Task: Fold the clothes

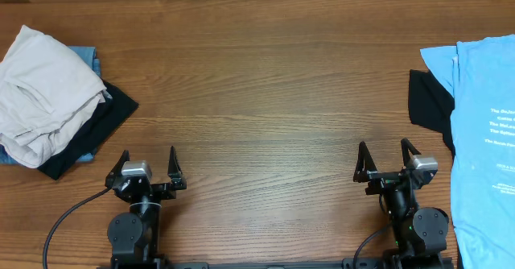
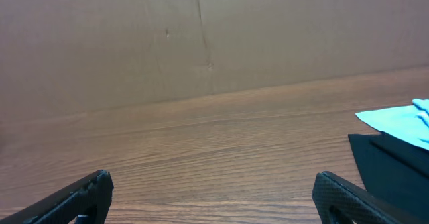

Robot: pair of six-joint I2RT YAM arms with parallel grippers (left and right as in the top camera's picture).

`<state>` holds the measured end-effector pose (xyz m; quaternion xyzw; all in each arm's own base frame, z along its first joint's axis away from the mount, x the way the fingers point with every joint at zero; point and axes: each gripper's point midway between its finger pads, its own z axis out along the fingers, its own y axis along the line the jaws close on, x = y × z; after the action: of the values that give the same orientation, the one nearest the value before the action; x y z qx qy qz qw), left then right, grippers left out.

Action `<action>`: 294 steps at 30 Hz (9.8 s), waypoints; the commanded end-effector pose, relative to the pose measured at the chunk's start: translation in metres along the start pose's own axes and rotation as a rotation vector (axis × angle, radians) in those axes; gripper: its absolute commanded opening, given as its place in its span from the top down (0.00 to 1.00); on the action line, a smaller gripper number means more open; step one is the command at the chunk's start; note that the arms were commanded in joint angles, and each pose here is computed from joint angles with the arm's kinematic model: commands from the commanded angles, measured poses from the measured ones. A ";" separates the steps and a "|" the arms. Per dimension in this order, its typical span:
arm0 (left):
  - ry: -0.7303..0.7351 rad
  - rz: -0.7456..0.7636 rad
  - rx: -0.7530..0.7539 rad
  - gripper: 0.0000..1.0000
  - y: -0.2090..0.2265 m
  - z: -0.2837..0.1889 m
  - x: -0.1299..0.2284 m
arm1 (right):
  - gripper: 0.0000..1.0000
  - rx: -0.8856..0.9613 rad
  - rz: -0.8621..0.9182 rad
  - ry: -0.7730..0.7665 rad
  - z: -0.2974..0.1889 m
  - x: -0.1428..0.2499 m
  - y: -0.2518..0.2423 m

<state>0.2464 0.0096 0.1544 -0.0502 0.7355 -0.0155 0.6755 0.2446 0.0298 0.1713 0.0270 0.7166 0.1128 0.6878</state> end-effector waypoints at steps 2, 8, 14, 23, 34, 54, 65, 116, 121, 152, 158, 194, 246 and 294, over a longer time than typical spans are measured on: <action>0.005 0.027 -0.008 0.00 0.001 0.001 0.002 | 0.00 -0.001 0.059 -0.006 0.000 0.001 0.000; 0.005 0.027 -0.008 0.00 0.001 0.001 0.002 | 0.00 -0.026 0.129 -0.101 -0.019 -0.069 0.014; 0.005 0.027 -0.008 0.00 0.001 0.001 0.002 | 0.00 -0.010 0.131 -0.184 -0.050 -0.163 0.027; 0.005 0.027 -0.008 0.00 0.001 0.001 0.002 | 0.00 0.059 0.043 0.074 0.020 -0.230 0.039; 0.005 0.027 -0.008 0.00 0.001 0.001 0.002 | 0.00 0.387 0.043 0.430 0.130 -0.249 -0.058; 0.005 0.027 -0.008 0.00 0.001 0.001 0.002 | 0.10 0.631 0.035 0.692 0.275 -0.015 -0.286; 0.005 0.027 -0.008 0.00 0.001 0.001 0.002 | 0.21 0.743 0.117 0.771 0.261 0.090 -0.358; 0.005 0.027 -0.008 0.00 0.001 0.001 0.002 | 0.96 0.462 -0.054 0.863 0.303 0.101 -0.304; 0.005 0.027 -0.008 0.00 0.001 0.001 0.002 | 0.96 0.465 -0.076 0.785 0.312 0.059 -0.302; 0.005 0.027 -0.008 0.00 0.001 0.001 0.002 | 0.96 -0.575 -0.040 0.861 0.183 0.020 0.391; 0.005 0.027 -0.008 0.00 0.001 0.001 0.002 | 0.16 -0.558 -0.048 0.727 0.198 -0.051 0.355; 0.005 0.027 -0.008 0.00 0.001 0.001 0.002 | 0.85 0.404 0.269 1.379 0.223 0.162 -0.068; 0.005 0.027 -0.008 0.00 0.001 0.001 0.002 | 0.85 0.515 0.324 1.323 0.145 0.124 -0.213; 0.005 0.027 -0.008 0.00 0.001 0.001 0.002 | 0.96 0.376 0.256 1.310 0.246 0.125 0.021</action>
<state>0.2466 0.0102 0.1528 -0.0514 0.7379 -0.0142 0.6728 0.4818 0.1061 0.0867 0.1331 0.9820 0.0884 0.1008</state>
